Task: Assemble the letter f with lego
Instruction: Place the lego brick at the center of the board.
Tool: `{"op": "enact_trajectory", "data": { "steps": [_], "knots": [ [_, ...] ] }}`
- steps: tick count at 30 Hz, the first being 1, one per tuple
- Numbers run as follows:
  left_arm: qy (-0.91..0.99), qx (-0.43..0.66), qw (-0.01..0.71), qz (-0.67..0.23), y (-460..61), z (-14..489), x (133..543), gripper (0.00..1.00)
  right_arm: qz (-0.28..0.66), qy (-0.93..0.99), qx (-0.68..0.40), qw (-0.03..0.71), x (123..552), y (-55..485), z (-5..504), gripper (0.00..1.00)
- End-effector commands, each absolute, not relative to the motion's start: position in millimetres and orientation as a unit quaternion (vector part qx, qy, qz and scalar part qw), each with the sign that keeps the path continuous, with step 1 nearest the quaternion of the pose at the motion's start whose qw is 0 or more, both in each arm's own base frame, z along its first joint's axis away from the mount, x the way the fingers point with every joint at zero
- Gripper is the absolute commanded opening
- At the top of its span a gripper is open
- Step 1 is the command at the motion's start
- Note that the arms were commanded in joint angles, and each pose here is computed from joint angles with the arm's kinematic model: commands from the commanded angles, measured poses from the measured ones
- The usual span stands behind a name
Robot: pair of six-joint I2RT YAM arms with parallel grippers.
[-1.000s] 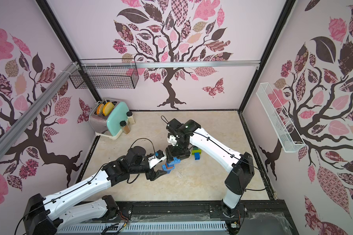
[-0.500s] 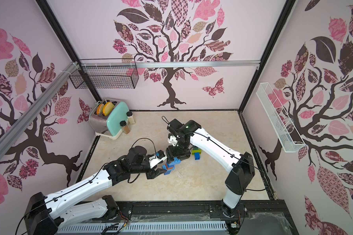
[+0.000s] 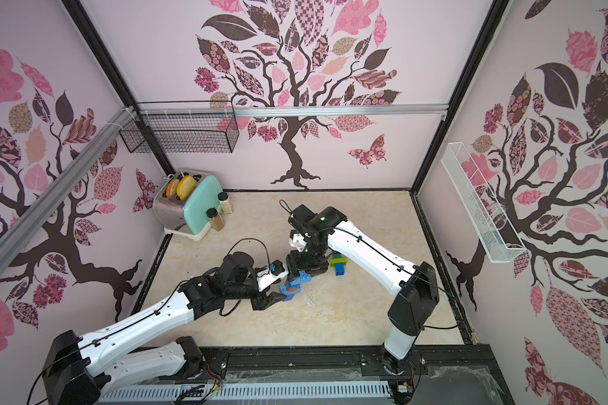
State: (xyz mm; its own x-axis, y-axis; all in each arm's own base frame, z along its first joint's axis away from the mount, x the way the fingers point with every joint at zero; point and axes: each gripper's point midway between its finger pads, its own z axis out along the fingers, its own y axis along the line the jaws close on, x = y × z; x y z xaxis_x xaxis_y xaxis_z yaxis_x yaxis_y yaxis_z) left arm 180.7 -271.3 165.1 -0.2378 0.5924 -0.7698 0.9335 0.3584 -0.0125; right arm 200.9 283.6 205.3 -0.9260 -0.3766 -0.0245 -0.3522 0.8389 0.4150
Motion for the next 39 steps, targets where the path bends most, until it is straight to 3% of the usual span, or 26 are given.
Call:
{"op": "enact_trajectory", "data": {
  "steps": [1, 22, 30, 39],
  "knots": [
    [0.741, 0.512, 0.355, -0.252, -275, 174, 181, 0.59, -0.231, -0.954, 0.193, 0.009, 203, 286, 221, 0.67],
    [0.742, 0.507, 0.358, -0.252, -275, 172, 182, 0.43, -0.235, -0.952, 0.194, 0.018, 202, 288, 218, 0.69],
    [0.742, 0.504, 0.357, -0.259, -276, 173, 181, 0.36, -0.233, -0.953, 0.194, 0.017, 204, 290, 215, 0.74],
    [0.744, 0.502, 0.349, -0.27, -275, 173, 175, 0.35, -0.233, -0.956, 0.175, 0.004, 219, 288, 216, 0.81]
  ]
}}
